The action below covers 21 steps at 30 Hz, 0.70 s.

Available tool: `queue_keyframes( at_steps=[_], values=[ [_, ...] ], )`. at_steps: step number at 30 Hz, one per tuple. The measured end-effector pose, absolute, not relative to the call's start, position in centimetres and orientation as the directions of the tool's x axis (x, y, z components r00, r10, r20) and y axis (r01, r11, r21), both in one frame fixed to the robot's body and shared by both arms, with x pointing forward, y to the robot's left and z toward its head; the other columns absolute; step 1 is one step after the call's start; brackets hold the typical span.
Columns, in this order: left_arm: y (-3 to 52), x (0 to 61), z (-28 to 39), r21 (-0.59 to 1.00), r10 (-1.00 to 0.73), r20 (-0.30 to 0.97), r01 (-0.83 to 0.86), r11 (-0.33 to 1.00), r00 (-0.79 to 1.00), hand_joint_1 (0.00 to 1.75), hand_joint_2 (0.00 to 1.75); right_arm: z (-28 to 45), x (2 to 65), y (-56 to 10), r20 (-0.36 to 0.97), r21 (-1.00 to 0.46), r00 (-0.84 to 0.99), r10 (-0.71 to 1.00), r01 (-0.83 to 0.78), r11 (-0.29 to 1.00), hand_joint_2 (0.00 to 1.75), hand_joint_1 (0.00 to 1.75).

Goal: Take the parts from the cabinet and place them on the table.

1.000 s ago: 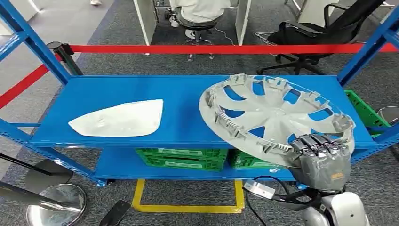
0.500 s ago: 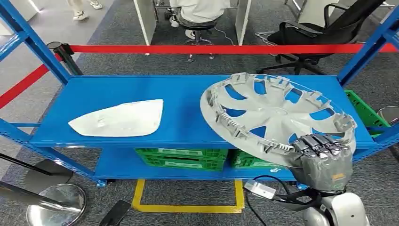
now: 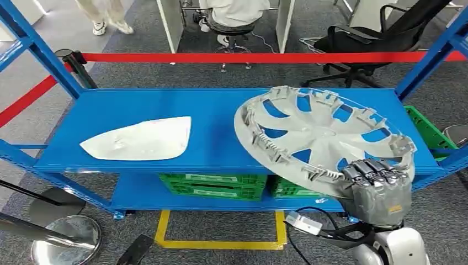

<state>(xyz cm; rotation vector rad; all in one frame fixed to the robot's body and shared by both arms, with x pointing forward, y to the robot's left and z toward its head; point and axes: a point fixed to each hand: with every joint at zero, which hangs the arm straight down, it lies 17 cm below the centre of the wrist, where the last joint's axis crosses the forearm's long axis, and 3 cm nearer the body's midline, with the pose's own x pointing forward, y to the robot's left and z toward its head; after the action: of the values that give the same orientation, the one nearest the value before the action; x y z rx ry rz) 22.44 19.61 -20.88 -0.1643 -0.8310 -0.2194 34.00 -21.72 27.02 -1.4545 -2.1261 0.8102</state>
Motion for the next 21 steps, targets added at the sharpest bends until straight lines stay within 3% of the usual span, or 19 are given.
queue_keyframes(
  at_steps=[21],
  values=[
    [19.80,22.55,-20.76,-0.063,-0.119,0.752,0.250,0.966,0.648,0.00,0.00,26.63,33.61,-21.45,0.060,-0.672,-0.393,0.918,0.664,0.328,1.75,1.64]
  ],
)
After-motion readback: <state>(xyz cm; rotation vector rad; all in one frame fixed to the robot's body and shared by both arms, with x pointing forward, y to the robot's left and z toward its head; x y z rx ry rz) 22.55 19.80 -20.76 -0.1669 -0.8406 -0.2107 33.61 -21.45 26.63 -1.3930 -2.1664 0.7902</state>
